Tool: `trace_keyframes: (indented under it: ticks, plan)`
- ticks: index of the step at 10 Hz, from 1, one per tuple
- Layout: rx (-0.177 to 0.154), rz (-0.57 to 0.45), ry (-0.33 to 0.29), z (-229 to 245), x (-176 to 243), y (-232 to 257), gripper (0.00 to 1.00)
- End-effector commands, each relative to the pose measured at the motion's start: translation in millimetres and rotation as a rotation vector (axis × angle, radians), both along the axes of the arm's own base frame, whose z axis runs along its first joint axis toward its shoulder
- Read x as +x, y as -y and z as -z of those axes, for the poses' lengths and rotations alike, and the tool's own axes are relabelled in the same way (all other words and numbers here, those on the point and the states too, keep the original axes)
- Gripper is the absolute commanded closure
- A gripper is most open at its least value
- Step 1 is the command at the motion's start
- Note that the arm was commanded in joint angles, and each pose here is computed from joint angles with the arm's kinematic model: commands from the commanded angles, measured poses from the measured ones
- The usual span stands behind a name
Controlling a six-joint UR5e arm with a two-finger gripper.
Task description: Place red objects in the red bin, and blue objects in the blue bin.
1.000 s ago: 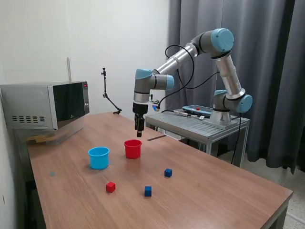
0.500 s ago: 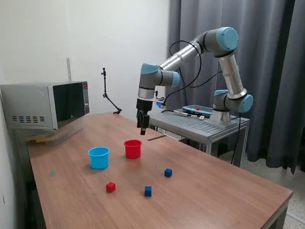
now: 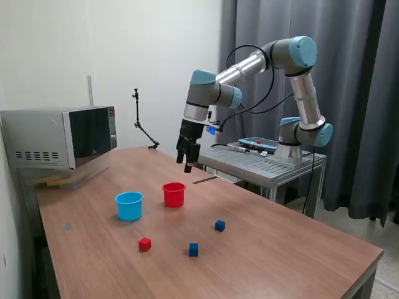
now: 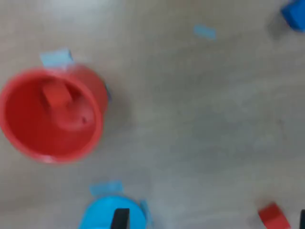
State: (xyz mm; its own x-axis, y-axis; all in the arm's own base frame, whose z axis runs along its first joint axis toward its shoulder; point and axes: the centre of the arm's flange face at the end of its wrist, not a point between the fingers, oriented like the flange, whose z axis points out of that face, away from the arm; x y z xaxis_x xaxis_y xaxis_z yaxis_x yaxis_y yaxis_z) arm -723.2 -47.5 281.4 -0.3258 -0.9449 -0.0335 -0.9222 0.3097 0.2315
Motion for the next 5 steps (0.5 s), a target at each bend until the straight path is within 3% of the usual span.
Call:
trace_keyframes:
  ticks: [1,2,5]
  plan:
    - [0.017,-0.058,-0.033,-11.9,-32.4,-2.0,0.0]
    - [0.016,-0.077,0.016,-8.9,-42.9,-2.1,0.0]
    - [0.012,-0.098,0.032,1.6,-58.0,-3.1,0.0]
